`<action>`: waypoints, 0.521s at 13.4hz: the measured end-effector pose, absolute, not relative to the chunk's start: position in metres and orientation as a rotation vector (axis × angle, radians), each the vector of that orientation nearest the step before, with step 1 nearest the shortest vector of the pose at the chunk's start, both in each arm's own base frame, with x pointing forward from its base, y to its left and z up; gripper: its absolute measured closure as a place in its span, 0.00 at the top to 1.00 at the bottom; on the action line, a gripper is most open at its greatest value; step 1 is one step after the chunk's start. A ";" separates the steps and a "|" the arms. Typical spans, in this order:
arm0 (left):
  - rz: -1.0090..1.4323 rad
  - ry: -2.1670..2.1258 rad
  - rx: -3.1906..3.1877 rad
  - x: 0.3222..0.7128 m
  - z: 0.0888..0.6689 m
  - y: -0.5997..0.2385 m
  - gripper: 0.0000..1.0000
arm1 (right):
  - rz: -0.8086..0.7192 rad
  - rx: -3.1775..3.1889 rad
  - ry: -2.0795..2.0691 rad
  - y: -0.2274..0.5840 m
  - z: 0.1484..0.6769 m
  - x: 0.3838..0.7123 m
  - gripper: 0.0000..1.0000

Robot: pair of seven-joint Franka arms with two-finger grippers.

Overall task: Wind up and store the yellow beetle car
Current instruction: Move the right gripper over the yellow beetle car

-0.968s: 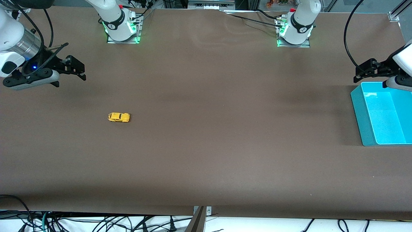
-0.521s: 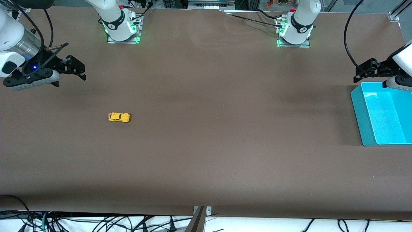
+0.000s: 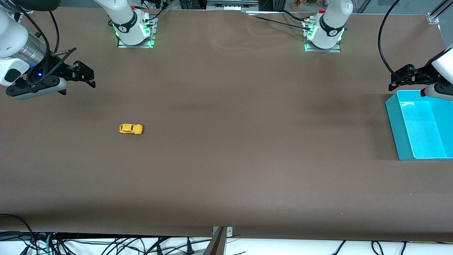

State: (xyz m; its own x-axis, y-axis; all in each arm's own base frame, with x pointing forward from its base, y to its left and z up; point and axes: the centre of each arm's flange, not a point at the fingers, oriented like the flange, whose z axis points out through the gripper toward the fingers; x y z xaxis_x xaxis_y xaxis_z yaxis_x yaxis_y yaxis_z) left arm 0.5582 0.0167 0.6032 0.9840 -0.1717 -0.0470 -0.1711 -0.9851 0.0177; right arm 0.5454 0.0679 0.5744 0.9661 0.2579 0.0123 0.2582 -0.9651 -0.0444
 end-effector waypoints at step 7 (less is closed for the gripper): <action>-0.076 -0.269 3.116 0.558 0.603 0.017 1.00 | 0.077 -3.038 -0.581 0.074 0.544 0.555 1.00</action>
